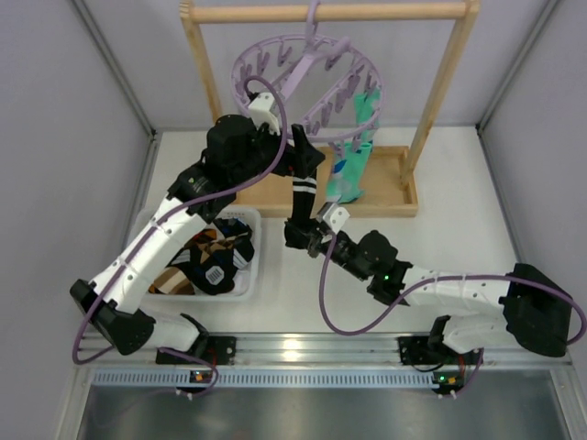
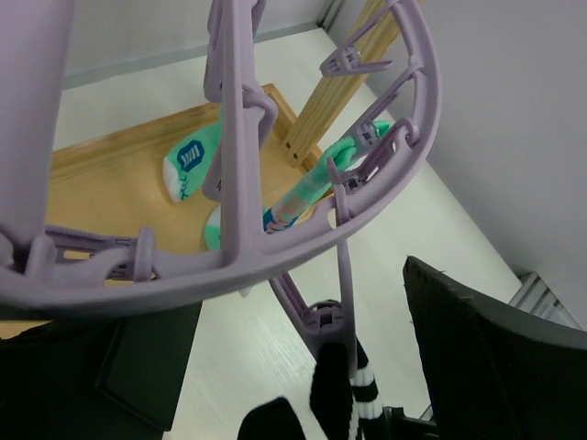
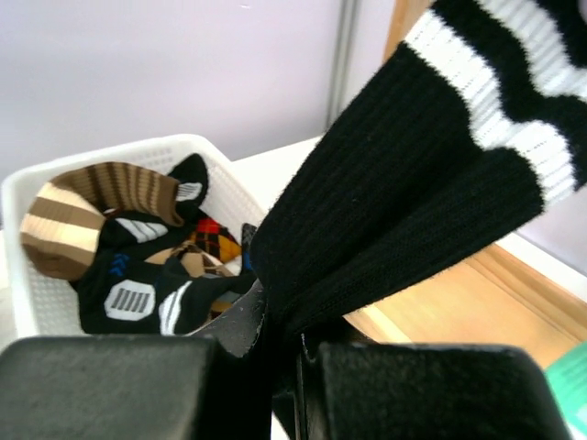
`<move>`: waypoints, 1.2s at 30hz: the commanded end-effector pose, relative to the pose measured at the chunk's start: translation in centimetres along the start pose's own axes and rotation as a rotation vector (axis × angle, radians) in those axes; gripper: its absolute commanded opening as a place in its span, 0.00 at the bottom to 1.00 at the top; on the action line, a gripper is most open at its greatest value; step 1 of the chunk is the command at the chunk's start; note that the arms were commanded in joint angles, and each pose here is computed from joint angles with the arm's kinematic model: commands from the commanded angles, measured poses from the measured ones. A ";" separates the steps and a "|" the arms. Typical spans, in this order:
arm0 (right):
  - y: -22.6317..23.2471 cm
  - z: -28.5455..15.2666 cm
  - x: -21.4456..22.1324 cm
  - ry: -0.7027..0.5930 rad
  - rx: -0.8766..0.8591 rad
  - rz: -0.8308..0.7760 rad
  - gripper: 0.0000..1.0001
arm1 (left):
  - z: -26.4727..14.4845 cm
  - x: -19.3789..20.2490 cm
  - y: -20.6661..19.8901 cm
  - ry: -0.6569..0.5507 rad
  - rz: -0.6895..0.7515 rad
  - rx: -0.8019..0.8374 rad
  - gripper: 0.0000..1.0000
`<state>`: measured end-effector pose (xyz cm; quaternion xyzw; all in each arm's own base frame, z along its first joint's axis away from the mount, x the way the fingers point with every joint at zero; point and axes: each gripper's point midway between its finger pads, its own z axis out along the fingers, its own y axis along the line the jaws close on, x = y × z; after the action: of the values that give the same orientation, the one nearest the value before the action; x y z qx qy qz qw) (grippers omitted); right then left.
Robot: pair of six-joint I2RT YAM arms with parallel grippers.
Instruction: Remove the socks clipped to the hanger
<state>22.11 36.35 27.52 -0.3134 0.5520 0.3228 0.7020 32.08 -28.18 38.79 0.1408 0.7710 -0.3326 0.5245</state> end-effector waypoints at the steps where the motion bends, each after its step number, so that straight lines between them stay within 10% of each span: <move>1: 1.3 -0.4 -3.1 -0.099 -0.091 0.027 0.00 | 0.5 -2.2 -1.8 -0.096 -0.037 0.132 0.91; 19: 3.0 -0.4 -1.4 -0.053 -0.186 0.010 0.00 | 1.8 -3.4 -1.0 -0.176 -0.036 0.107 0.64; 31: 2.9 -0.8 -0.3 -0.036 -0.175 0.015 0.00 | 2.4 -3.5 -0.3 -0.181 -0.033 0.073 0.02; 36: 2.4 -1.7 0.2 -0.028 -0.151 0.033 0.00 | 2.8 -3.2 0.0 -0.172 -0.041 0.064 0.12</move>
<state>19.75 36.90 25.18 -0.3683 0.5381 0.3613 0.6665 34.68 -29.53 38.77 0.1135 0.7447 -0.3699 0.5439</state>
